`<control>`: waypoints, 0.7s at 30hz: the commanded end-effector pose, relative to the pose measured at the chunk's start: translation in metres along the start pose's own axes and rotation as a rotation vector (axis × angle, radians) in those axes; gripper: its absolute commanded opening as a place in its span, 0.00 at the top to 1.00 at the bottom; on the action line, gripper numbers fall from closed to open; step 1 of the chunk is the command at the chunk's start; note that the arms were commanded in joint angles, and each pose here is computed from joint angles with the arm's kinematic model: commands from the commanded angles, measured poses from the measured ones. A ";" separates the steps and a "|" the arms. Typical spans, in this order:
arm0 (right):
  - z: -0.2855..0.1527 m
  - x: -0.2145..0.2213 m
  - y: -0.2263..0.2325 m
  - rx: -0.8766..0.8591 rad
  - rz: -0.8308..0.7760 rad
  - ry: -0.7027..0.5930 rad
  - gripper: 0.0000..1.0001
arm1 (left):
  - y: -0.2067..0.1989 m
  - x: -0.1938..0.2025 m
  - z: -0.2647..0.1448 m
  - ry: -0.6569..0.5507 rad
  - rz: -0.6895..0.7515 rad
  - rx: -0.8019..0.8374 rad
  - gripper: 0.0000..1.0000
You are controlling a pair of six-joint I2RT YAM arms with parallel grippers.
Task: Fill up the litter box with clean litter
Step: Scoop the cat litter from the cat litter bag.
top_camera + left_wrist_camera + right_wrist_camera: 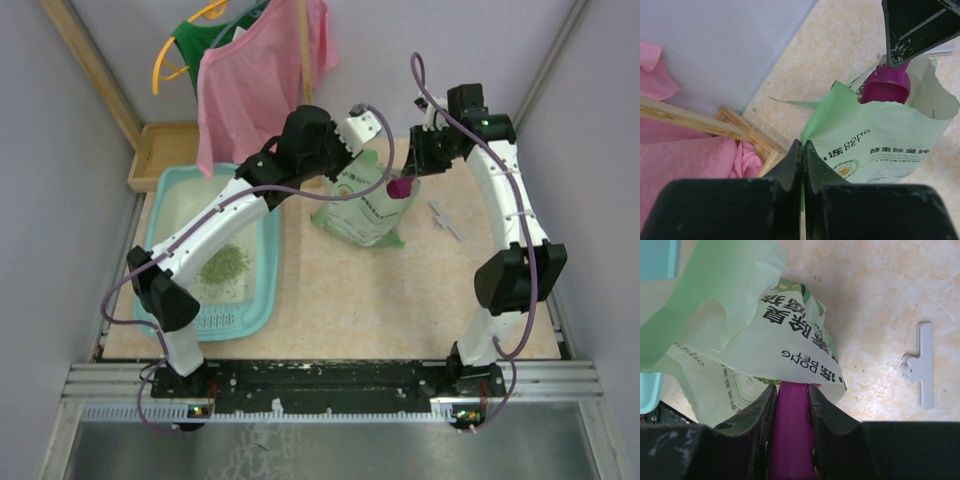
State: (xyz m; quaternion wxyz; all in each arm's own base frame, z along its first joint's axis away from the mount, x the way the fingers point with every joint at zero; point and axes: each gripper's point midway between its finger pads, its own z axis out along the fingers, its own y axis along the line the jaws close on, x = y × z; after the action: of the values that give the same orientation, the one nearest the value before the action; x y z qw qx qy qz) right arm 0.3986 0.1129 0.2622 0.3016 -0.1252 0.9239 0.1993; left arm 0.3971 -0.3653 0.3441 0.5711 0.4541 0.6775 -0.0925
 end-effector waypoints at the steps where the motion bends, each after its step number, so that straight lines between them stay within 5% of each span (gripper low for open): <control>1: 0.003 -0.010 -0.007 0.029 -0.090 -0.052 1.00 | 0.041 -0.081 -0.040 -0.251 -0.020 -0.134 1.00; 21: 0.060 0.058 0.024 0.006 -0.116 0.012 1.00 | 0.027 -0.061 -0.018 -0.186 -0.045 -0.089 1.00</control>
State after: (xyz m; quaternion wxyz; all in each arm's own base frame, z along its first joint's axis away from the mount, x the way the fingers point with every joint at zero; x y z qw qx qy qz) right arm 0.3870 0.1422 0.2348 0.3595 -0.1762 0.8977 0.1838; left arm 0.3977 -0.3656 0.3424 0.5683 0.4483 0.6834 -0.0947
